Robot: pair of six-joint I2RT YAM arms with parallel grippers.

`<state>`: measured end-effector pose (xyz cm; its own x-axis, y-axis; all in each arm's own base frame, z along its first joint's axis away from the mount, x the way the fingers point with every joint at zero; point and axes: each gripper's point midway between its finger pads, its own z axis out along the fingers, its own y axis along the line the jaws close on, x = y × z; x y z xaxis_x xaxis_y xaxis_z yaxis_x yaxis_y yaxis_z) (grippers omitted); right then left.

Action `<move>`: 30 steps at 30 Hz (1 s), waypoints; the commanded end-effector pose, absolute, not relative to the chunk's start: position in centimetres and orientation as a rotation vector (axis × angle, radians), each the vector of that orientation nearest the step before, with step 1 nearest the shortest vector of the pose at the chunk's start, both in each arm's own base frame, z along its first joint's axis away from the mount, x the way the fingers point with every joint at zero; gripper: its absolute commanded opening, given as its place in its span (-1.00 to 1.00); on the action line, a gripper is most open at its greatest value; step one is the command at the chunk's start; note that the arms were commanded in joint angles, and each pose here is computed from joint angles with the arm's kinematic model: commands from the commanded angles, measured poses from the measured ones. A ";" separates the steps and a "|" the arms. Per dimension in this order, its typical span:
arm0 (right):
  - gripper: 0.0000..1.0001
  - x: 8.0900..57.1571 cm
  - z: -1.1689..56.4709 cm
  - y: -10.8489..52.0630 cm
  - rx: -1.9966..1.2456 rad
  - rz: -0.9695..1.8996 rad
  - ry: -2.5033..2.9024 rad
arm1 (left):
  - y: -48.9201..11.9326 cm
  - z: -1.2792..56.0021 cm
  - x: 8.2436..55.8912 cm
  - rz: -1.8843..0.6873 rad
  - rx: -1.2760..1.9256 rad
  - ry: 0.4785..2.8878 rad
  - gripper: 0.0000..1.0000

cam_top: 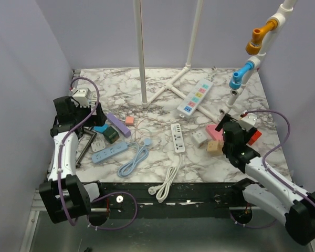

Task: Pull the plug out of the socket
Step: Reset both arms

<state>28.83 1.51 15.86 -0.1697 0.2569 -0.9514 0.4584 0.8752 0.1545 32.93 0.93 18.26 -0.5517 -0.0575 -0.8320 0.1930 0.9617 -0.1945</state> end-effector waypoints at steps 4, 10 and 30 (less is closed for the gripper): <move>1.00 31.9 12.5 -1.0 0.559 -0.182 1.756 | 1.5 16.4 34.9 -0.259 0.138 1.973 0.97; 1.00 34.0 13.2 -0.1 0.392 -0.156 1.683 | -0.3 17.2 34.6 -0.277 0.242 1.700 0.97; 1.00 38.6 10.9 2.3 0.139 -0.117 1.659 | 1.1 16.6 36.2 -0.269 0.082 1.587 0.97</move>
